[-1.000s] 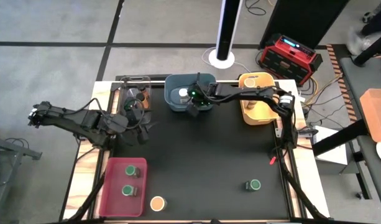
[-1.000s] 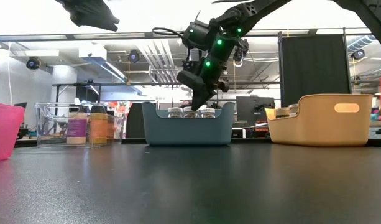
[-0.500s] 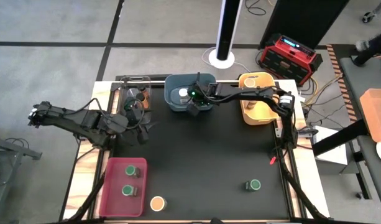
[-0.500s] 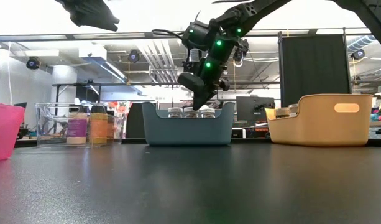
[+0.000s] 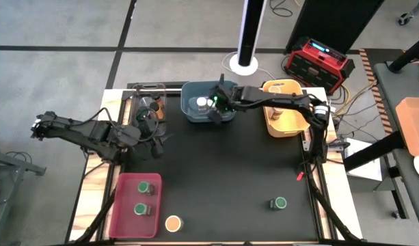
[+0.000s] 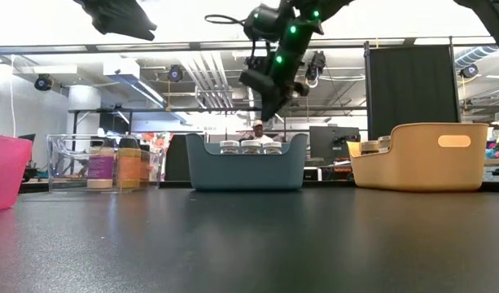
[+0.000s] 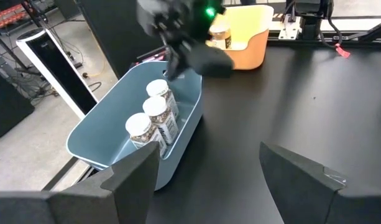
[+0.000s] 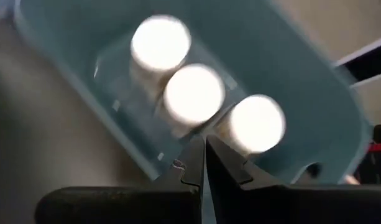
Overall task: Sort spices by type
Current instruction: Adjust the white seasoning bottles
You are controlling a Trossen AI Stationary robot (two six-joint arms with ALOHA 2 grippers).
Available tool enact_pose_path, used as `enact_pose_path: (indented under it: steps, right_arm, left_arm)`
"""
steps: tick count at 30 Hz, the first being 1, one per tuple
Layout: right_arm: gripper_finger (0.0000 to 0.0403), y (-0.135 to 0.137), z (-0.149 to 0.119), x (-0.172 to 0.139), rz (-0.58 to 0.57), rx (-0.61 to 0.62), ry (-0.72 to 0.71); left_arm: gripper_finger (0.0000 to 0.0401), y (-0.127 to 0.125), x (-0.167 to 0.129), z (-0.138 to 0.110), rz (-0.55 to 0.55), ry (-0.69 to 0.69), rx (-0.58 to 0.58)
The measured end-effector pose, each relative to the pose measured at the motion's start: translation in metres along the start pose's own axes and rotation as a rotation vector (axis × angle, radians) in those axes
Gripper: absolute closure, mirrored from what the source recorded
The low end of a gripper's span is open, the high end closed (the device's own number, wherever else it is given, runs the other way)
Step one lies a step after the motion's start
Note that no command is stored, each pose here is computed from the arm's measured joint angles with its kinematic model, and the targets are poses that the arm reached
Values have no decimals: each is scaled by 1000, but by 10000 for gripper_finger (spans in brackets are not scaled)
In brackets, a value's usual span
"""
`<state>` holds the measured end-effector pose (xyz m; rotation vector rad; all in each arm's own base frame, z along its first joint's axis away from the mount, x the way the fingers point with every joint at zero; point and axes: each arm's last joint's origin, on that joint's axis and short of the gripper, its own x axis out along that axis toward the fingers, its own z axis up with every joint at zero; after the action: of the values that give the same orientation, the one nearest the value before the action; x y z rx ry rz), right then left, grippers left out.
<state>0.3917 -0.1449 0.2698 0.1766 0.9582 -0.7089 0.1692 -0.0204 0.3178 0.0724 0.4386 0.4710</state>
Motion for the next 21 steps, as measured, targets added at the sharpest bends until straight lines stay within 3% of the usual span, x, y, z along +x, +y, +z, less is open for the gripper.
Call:
enact_pose_path:
  steps: [3,7,11,15,21]
  right_arm:
    - [394,-22,15,-7,13,61,-22]
    - [394,-57,28,-3,167,187,-11]
    - [394,-85,27,7,156,256,1]
    - [394,-95,21,15,139,263,26]
    - [394,-90,13,25,143,235,35]
  left_arm:
    - [140,0,0,0,-1,-4,-3]
    - [140,0,0,1,-1,-6,-5]
    - [140,0,0,1,-1,-6,-5]
    - [140,0,0,1,-1,-6,-4]
    - [140,0,0,1,-1,-6,-5]
